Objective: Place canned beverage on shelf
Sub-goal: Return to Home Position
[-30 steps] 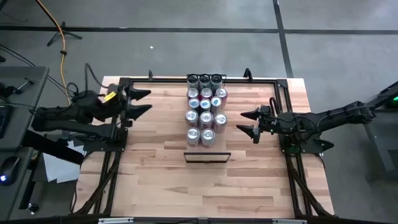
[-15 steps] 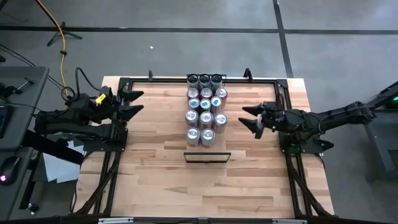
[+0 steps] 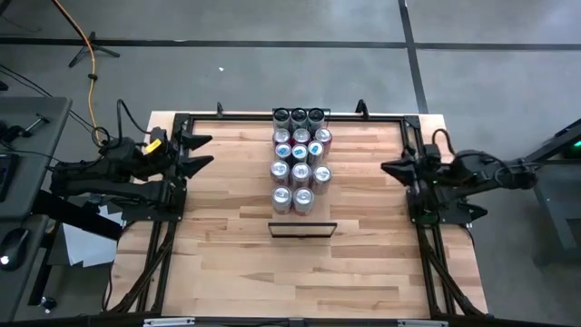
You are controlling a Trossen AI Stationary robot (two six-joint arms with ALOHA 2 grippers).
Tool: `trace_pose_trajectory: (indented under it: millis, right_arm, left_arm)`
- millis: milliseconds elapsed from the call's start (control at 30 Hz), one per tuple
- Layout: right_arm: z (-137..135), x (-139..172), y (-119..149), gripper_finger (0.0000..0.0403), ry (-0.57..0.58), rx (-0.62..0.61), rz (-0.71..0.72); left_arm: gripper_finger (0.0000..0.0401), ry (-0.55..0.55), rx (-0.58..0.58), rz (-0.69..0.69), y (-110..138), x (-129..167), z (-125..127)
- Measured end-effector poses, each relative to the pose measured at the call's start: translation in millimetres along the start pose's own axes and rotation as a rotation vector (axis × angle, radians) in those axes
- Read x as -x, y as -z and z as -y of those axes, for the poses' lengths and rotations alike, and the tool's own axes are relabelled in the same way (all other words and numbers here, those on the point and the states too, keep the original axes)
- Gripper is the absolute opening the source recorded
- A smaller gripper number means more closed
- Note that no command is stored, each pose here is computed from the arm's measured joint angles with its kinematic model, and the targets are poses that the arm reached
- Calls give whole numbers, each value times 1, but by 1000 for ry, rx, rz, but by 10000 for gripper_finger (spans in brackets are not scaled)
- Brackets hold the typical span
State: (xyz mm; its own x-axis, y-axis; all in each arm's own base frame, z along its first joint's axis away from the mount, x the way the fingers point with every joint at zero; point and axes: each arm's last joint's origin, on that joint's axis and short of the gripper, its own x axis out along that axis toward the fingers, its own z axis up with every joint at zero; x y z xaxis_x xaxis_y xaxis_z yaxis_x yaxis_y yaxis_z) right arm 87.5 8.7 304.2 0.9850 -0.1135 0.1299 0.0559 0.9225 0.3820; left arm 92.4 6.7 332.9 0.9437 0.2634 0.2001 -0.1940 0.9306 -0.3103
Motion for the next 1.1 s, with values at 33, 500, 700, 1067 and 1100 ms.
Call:
trace_pose_trajectory:
  millis: [33, 500, 700, 1067, 1100]
  right_arm:
    - [1, 4, 0, 22, 2, -5, -5]
    - [2, -22, 29, 0, 52, 52, -260]
    - [2, -19, 27, 0, 49, 33, -249]
    - [24, -22, 96, 0, 2, -185, -109]
    - [26, -22, 100, 0, 0, -191, -100]
  left_arm:
    - [294, 1, 6, 2, 0, 0, 0]
    - [228, -16, 23, -60, 71, -6, -17]
    - [59, 58, 48, 7, 116, 4, -31]
    - [4, 66, 4, 11, 135, 18, -40]
    - [4, 62, -7, 12, 135, 18, -40]
